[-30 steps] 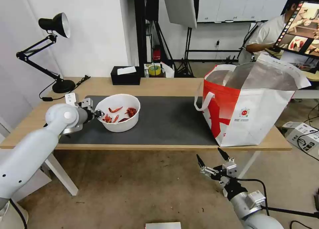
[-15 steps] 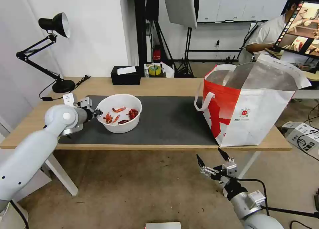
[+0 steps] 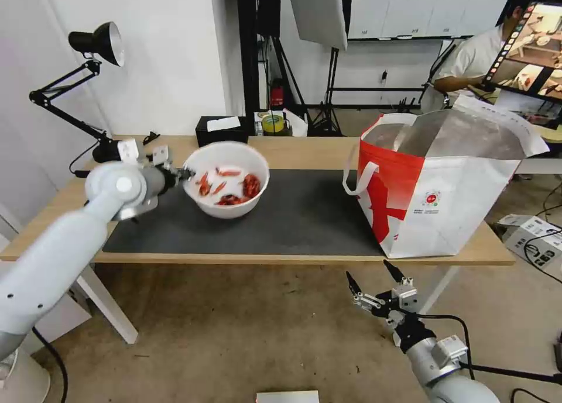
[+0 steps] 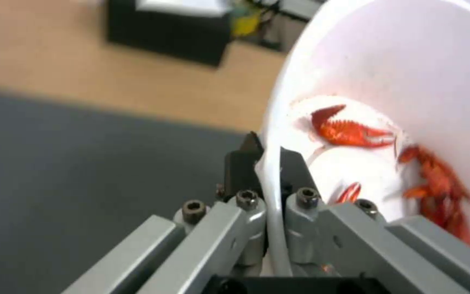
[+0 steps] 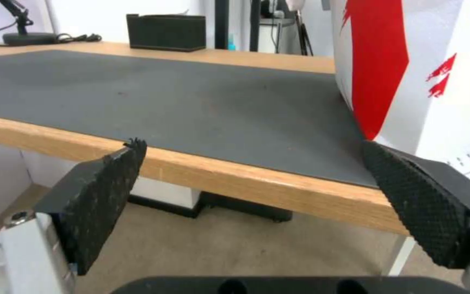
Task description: Pick up the trash from the table and place it into the takeout bag.
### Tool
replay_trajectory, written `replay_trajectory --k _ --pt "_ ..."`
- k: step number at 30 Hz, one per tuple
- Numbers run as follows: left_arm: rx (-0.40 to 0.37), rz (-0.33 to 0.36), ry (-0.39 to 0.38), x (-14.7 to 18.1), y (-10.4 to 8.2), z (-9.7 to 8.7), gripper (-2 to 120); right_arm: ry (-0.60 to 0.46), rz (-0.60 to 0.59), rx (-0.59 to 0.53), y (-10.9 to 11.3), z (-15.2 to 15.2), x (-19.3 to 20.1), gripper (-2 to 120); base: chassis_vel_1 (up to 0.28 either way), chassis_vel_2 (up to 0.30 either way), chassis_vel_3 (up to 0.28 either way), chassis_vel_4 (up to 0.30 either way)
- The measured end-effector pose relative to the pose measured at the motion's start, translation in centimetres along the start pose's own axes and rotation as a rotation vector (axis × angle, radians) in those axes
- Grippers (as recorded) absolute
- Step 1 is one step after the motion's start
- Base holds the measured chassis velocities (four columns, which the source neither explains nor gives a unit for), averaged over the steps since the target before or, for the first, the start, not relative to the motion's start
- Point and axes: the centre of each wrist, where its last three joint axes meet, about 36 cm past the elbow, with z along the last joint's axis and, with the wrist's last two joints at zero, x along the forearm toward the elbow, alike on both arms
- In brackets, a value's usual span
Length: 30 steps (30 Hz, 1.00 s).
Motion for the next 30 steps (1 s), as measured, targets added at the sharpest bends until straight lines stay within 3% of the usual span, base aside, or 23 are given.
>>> replay_trajectory --k 3,6,7,10,11,14,23,30 --pt "-0.011 0.028 -0.016 0.2 -1.6 -1.3 0 0.0 0.0 0.0 0.0 0.0 0.0 100 0.0 0.0 0.0 0.0" --pt "-0.055 0.105 -0.04 0.1 -6.9 -3.7 0 0.0 0.0 0.0 0.0 0.0 0.0 100 0.0 0.0 0.0 0.0" --pt "-0.055 0.105 -0.04 0.1 -6.9 -3.7 0 0.0 0.0 0.0 0.0 0.0 0.0 100 0.0 0.0 0.0 0.0" --pt "-0.103 0.19 -0.087 0.3 -12.9 -6.4 0 0.0 0.0 0.0 0.0 0.0 0.0 100 0.0 0.0 0.0 0.0" --pt "-0.103 0.19 -0.087 0.3 -12.9 -6.4 0 0.0 0.0 0.0 0.0 0.0 0.0 100 0.0 0.0 0.0 0.0" --pt "-0.117 0.218 -0.102 -0.2 -15.8 -7.7 0 0.0 0.0 0.0 0.0 0.0 0.0 100 0.0 0.0 0.0 0.0" --pt "-0.125 0.262 -0.101 -0.5 -18.7 -8.6 0 0.0 0.0 0.0 0.0 0.0 0.0 100 0.0 0.0 0.0 0.0" --pt "-0.139 0.323 -0.085 -1.7 -23.8 -9.0 0 0.0 0.0 0.0 0.0 0.0 0.0 100 0.0 0.0 0.0 0.0"
